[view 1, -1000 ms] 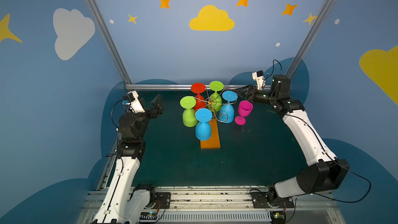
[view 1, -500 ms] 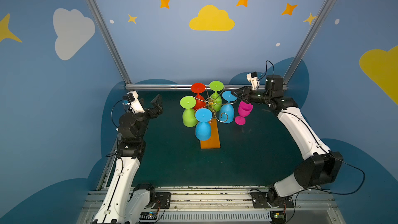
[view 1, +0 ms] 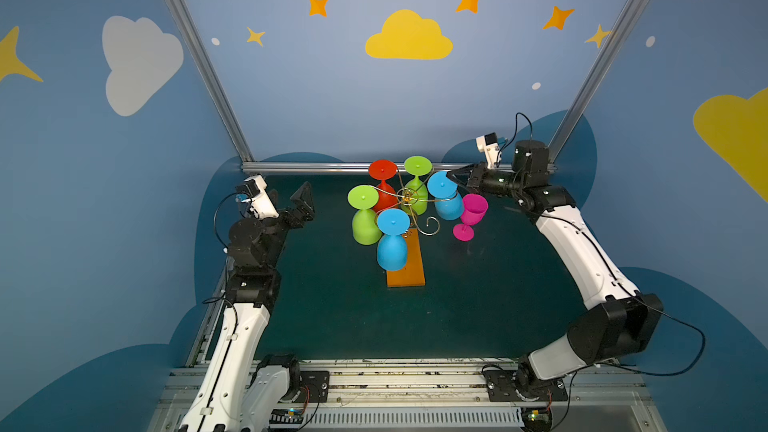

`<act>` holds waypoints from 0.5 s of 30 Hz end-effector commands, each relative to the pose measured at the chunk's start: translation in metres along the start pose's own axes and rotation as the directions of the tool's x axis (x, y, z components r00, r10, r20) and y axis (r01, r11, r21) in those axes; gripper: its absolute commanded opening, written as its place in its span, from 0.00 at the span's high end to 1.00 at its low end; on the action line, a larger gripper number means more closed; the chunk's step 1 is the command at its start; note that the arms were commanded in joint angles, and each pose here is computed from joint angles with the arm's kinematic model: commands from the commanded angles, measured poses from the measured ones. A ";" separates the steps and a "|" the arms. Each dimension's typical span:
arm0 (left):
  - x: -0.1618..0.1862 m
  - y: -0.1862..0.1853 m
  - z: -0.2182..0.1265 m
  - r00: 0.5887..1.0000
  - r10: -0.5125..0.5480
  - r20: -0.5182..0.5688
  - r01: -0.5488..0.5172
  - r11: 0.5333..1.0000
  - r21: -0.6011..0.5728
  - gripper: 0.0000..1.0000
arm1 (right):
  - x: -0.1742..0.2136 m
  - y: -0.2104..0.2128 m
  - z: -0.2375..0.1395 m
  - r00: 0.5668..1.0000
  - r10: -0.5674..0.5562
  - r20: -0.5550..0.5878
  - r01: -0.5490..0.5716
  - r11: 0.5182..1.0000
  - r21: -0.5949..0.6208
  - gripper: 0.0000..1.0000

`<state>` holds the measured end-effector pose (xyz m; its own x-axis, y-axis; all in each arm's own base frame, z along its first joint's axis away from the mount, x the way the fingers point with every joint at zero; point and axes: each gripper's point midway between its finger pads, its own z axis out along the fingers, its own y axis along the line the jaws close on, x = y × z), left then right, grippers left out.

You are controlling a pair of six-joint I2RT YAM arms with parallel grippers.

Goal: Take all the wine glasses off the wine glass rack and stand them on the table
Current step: 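Close the right gripper on the blue glass foot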

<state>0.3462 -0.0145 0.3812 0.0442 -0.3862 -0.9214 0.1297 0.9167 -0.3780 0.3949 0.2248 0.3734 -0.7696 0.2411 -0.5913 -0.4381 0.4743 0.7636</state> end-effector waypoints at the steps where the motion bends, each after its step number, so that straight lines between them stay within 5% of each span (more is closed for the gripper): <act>1: -0.004 0.001 -0.004 1.000 0.007 0.014 -0.007 1.000 -0.009 0.01 | -0.005 0.007 -0.002 1.000 -0.005 0.014 0.005 1.000 -0.029 1.00; 15: -0.004 0.001 -0.004 1.000 0.007 0.015 -0.006 1.000 -0.008 0.01 | -0.018 0.042 -0.019 0.997 -0.003 0.080 0.013 0.993 -0.116 1.00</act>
<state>0.3463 -0.0145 0.3802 0.0409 -0.3863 -0.9215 0.1279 0.9167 -0.3786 0.3919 0.2282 0.3888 -0.7863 0.2805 -0.5505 -0.4240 0.4033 0.8109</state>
